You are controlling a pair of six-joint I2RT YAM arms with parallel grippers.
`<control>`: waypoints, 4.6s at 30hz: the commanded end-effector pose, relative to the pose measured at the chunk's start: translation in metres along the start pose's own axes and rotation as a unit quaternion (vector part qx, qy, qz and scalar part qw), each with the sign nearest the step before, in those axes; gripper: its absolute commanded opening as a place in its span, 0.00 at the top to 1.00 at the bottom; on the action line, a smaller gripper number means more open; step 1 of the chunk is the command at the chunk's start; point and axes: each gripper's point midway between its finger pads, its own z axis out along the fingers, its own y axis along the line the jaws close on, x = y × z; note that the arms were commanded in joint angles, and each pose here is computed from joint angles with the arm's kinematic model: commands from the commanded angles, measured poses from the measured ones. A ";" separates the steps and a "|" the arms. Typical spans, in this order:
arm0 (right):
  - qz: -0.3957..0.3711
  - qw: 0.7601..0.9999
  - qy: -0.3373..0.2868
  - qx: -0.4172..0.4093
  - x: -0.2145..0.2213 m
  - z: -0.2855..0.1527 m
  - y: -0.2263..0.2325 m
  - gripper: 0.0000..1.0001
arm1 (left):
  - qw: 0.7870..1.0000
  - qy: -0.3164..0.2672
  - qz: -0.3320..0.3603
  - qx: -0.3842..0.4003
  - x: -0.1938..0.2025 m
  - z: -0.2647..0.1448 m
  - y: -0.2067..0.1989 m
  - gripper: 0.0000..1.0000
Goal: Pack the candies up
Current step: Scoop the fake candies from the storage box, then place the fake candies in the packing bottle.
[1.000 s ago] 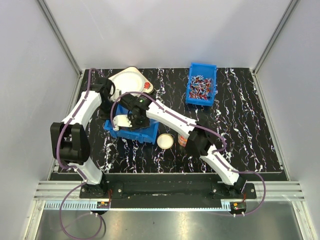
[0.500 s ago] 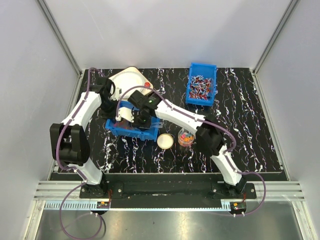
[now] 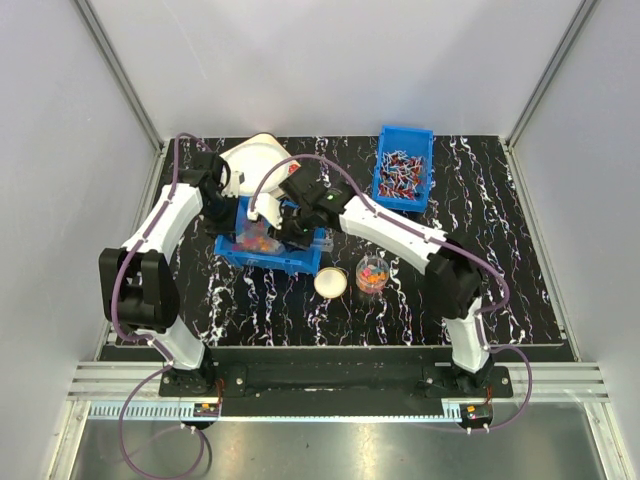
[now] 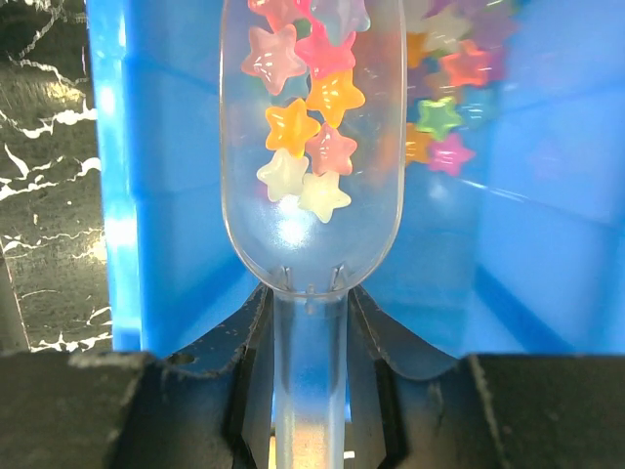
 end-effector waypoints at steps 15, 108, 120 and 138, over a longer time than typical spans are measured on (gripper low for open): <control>-0.024 0.997 -0.055 0.046 -0.012 -0.077 -0.013 1.00 | 0.998 -0.064 0.004 0.030 -0.026 -0.022 -0.015 1.00; 0.047 0.971 0.207 0.112 0.234 -0.215 0.049 1.00 | 0.995 -0.076 0.028 0.058 -0.045 0.015 -0.004 1.00; 0.032 0.961 0.252 0.110 0.239 -0.220 0.040 1.00 | 0.995 -0.074 0.026 0.057 -0.045 0.017 -0.003 1.00; -0.021 0.939 0.319 0.128 0.239 -0.220 0.029 1.00 | 0.995 -0.072 0.026 0.060 -0.044 0.018 -0.004 1.00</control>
